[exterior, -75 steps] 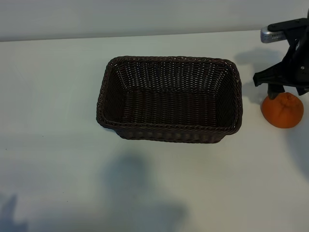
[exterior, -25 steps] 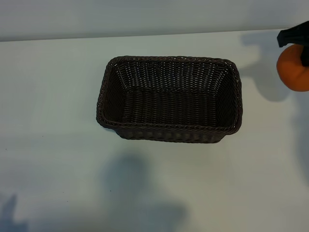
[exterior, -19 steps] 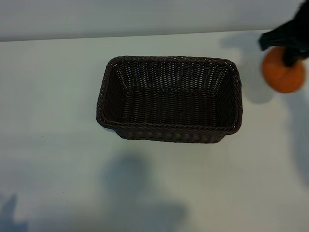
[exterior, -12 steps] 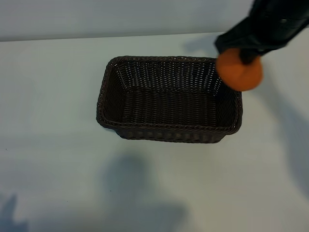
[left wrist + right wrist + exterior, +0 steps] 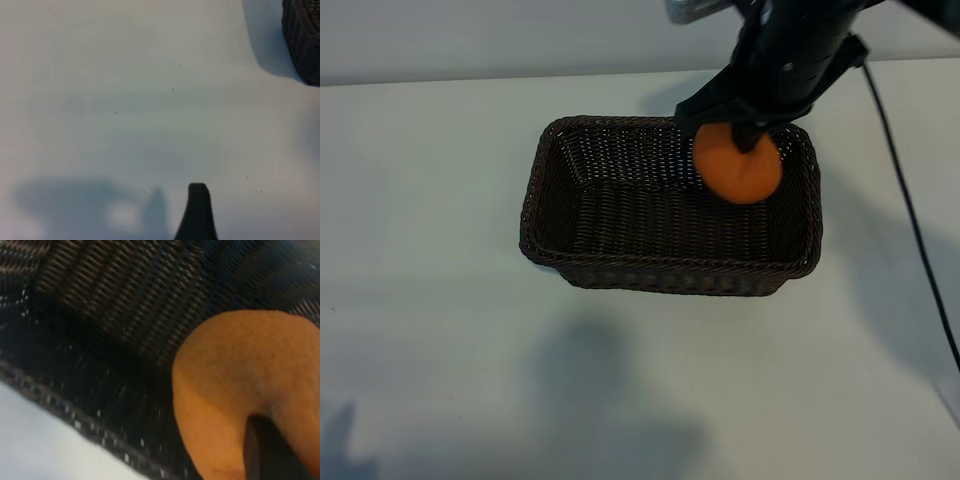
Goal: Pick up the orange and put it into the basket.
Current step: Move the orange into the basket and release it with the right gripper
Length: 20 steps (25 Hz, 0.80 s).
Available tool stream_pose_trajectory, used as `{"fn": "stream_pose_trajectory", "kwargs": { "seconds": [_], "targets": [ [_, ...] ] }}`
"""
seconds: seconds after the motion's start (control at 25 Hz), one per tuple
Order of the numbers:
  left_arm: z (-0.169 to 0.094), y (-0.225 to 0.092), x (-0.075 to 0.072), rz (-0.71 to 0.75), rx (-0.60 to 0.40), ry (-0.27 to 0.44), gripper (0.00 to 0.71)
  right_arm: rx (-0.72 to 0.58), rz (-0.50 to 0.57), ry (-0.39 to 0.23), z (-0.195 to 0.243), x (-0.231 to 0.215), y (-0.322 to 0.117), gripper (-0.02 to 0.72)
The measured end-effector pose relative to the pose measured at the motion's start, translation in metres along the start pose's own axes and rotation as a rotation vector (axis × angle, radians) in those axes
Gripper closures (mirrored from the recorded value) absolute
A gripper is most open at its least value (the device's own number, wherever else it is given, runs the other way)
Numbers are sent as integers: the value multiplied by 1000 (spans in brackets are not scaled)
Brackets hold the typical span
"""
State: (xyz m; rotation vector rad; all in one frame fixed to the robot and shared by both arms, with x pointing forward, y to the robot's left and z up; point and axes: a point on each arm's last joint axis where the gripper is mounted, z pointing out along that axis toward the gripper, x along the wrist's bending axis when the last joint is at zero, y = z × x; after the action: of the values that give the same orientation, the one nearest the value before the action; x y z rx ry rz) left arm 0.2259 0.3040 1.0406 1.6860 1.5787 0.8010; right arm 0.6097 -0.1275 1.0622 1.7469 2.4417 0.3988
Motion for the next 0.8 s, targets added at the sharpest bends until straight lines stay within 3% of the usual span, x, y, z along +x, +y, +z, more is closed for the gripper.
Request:
{"fn": "stream_pose_trajectory", "kwargs": {
  "seconds": [0.44,0.8],
  "targets": [
    [0,0,0,0,0,0,116,124,-2,-11,84,0,7,631],
    [0,0,0,0,0,0,116,180,1,7,112,1,4,617]
  ]
}}
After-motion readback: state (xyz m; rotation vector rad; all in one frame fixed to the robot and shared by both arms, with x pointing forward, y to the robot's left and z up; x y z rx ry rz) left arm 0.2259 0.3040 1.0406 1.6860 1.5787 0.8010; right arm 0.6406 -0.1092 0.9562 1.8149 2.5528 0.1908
